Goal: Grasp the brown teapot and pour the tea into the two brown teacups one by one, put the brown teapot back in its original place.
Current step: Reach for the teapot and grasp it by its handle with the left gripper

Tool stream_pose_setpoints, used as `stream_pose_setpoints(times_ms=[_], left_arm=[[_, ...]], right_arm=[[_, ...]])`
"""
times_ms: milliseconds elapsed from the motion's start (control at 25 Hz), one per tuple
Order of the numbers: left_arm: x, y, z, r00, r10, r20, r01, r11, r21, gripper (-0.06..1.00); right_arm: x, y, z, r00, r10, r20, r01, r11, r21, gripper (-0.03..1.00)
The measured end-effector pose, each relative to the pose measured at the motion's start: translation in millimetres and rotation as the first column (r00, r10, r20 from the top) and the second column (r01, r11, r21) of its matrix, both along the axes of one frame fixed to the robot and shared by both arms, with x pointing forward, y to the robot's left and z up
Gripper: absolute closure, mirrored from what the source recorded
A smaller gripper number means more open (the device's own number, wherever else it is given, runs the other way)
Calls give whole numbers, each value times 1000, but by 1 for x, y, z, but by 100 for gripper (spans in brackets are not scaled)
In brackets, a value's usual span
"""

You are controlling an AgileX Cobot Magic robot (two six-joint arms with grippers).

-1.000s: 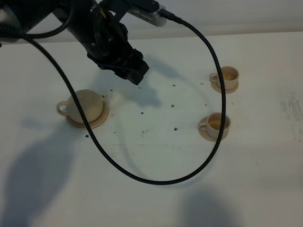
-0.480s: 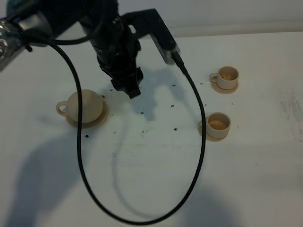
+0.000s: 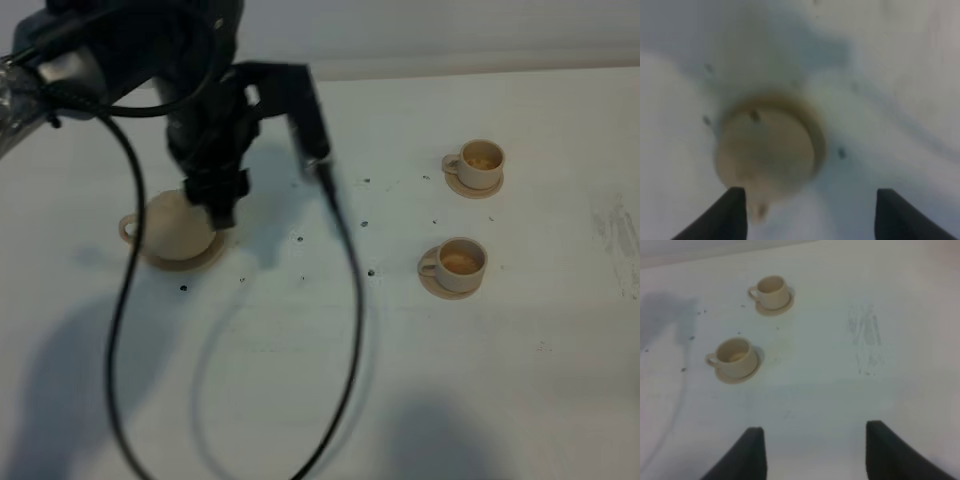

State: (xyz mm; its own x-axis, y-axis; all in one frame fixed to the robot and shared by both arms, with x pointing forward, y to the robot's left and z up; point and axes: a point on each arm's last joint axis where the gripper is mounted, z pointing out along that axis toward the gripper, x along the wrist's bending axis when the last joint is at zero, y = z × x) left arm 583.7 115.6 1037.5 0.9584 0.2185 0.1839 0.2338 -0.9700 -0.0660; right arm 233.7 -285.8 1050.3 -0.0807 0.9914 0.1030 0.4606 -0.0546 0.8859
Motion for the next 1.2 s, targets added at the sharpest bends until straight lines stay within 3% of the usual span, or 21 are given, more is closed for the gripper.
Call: stream_pose_setpoints(times_ms=[240,480,600,760,880,1040,1200], left_arm=[[2,54,-6,998,-14,-61,17,999,50,40],[15,86,-13,994,-46,-96,54,995,86,40],[22,95,-28,990,-27,-135,41,994,98,40],[30,99,-53,978,-63,-198,93,985,146,41],[38,100,-66,978,-89,-187,122,977,174,44],[46,99,-75,984,-122,-132,144,974,176,52],[51,97,-90,982,-131,-139,155,972,174,61]], right_arm=[[0,0,0,1000,0,0,0,1000,0,50],[0,0,0,1000,1,0,-1,1000,1,50],[0,0,0,1000,1,0,-1,1000,2,50],[0,0,0,1000,1,0,-1,1000,2,50],[0,0,0,1000,1,0,-1,1000,2,50],[0,0,0,1000,1,0,-1,1000,2,50],[0,0,0,1000,1,1,-1,1000,2,50]])
